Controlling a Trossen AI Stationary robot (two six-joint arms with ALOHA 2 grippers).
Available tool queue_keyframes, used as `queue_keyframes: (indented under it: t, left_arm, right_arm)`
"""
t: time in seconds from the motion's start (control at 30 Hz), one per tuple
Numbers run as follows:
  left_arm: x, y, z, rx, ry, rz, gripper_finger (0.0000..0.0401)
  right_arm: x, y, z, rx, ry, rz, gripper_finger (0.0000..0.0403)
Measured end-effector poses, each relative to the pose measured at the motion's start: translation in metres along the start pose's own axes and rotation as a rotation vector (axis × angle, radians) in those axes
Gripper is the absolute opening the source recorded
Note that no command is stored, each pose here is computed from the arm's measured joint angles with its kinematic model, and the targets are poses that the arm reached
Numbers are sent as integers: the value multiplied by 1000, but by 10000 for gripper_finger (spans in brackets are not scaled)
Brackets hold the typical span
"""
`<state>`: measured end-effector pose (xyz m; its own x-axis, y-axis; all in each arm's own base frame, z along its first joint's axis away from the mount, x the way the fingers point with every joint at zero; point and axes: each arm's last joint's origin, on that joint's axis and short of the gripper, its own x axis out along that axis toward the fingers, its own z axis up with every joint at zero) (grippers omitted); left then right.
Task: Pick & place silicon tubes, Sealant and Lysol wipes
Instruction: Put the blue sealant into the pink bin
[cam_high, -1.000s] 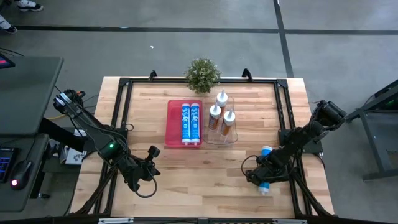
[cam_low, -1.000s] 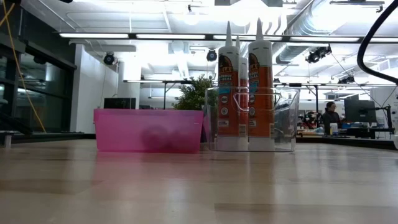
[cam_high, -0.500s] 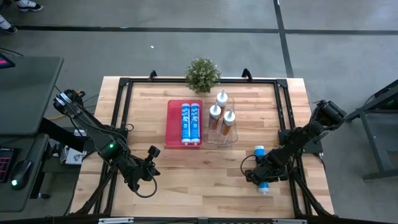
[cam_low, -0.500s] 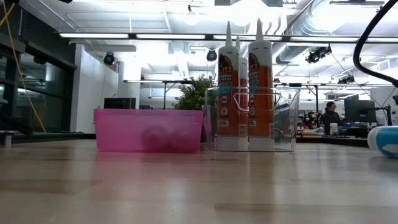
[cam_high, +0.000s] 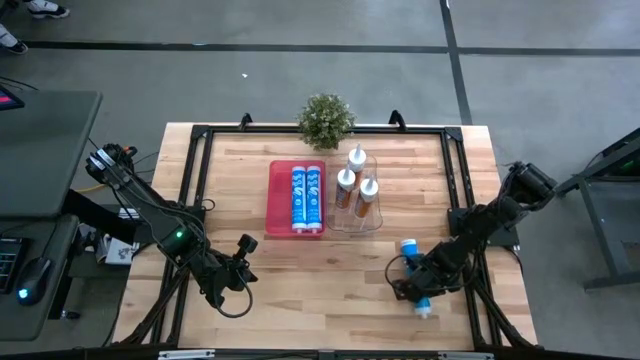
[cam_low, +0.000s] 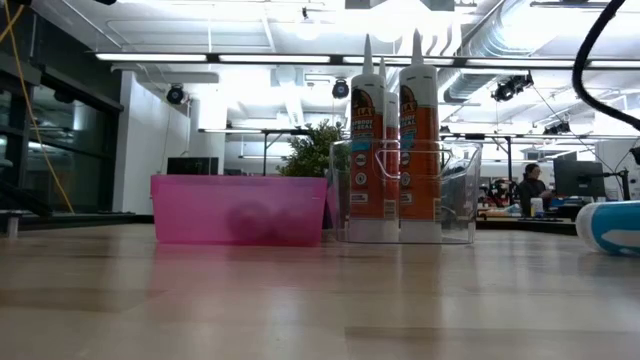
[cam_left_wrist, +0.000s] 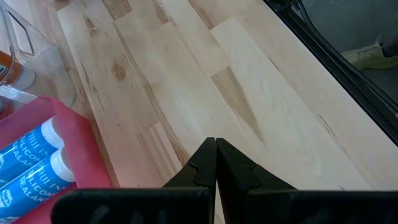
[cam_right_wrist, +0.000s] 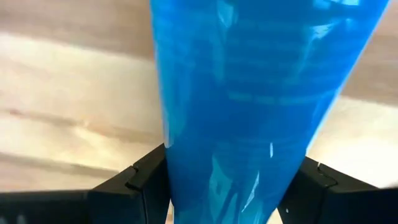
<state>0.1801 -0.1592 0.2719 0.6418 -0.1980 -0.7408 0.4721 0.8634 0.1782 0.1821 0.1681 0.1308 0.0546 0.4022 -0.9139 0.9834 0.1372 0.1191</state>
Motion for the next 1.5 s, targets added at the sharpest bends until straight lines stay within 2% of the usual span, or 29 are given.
queue_keyframes:
  t: [0.3,0.43,0.8,1.07,1.27,1.5]
  left_arm:
    - [0,0,0,0,0,0,0]
    - [0,0,0,0,0,1,0]
    - [0,0,0,-1,-1,1,0]
    - [0,0,0,4,-1,1,0]
    - [0,0,1,156,-8,8,0]
    - [0,1,5,329,-45,35,0]
  right_arm:
    - [5,0,-20,-59,91,60,214]
    - [9,9,-27,-81,101,69,214]
    - [26,57,-55,-155,29,150,214]
    - [23,100,-79,-214,-28,229,213]
    - [11,132,-90,-294,-34,307,213]
    - [-16,158,-94,-339,-126,432,213]
